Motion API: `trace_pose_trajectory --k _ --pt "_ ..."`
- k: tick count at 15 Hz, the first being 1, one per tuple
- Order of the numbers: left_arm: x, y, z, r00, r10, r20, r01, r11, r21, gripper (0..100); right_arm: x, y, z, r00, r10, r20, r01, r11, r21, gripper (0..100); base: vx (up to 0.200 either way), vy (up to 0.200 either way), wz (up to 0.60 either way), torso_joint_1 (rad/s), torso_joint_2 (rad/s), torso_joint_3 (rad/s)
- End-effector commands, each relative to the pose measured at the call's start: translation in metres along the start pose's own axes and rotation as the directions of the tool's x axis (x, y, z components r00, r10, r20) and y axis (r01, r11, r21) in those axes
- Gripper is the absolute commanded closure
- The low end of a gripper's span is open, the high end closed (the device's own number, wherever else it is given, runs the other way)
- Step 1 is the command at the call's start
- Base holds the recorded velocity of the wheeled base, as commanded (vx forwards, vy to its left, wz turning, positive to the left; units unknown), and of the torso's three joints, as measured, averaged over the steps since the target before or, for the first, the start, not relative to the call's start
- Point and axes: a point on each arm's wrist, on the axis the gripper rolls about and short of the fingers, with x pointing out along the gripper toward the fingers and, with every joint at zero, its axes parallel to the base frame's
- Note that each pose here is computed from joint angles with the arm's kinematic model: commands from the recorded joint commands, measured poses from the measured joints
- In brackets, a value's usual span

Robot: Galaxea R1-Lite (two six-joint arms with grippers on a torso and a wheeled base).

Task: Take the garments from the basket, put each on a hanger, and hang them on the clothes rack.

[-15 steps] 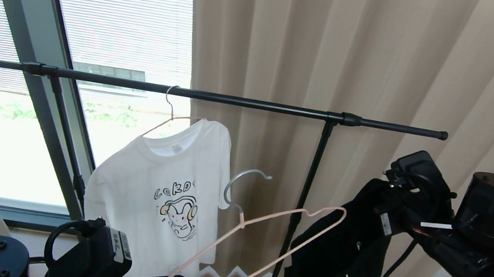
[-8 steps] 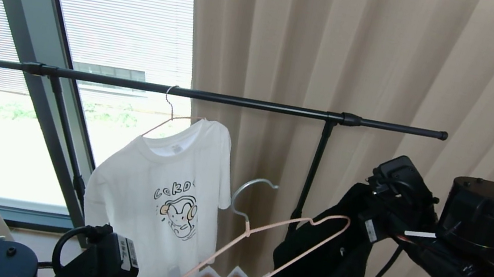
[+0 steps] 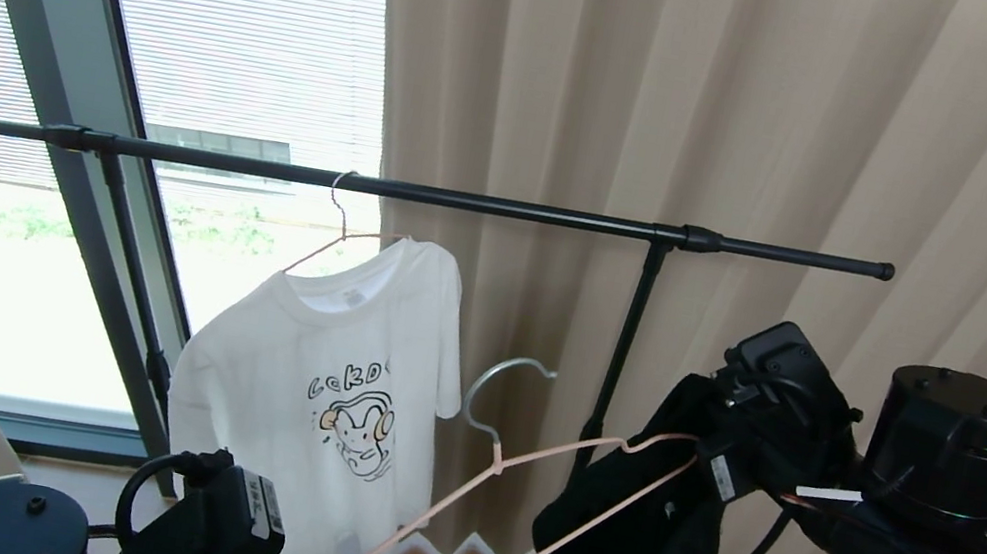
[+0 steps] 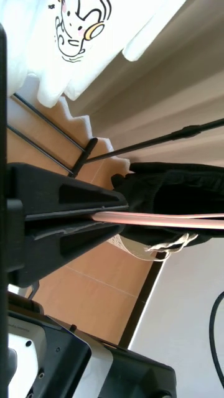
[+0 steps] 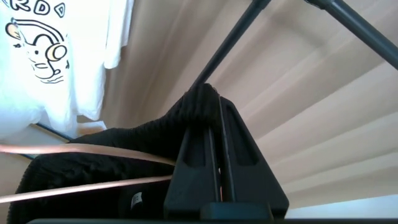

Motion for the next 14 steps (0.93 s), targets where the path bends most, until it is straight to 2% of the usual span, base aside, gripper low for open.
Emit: trace_pose_trajectory --k 1,4,6,9,14 --pt "0.003 0.001 -0.003 1.000 0.001 -0.017 -0.001 1.000 -0.003 100 -0.005 0.005 0.003 1.000 0.019 0.015 -0.019 1.000 -0.005 100 0.000 0.000 0.00 0.000 0.00 0.000" --pt "0.005 0.001 -0.006 1.000 0.003 -0.027 -0.003 1.000 -0.010 100 -0.007 0.012 0.003 0.999 0.044 0.018 -0.044 0.999 -0.016 100 0.000 0.000 0.00 0.000 0.00 0.000" --pt "0.006 0.003 -0.003 1.000 0.012 0.000 -0.012 1.000 -0.010 100 -0.010 0.011 0.005 0.999 0.028 0.022 -0.028 1.000 -0.013 100 0.000 0.000 0.00 0.000 0.00 0.000" --pt "0.009 0.006 -0.007 0.999 0.023 -0.024 -0.024 1.000 -0.017 100 -0.010 0.013 0.006 0.999 0.033 0.026 -0.033 0.999 -0.013 100 0.000 0.000 0.00 0.000 0.00 0.000" --pt "0.016 0.007 -0.010 0.999 0.030 -0.012 -0.030 0.999 -0.016 100 -0.031 0.025 0.016 0.997 0.046 0.069 -0.046 0.999 -0.001 100 0.000 0.000 0.00 0.000 0.00 0.000"
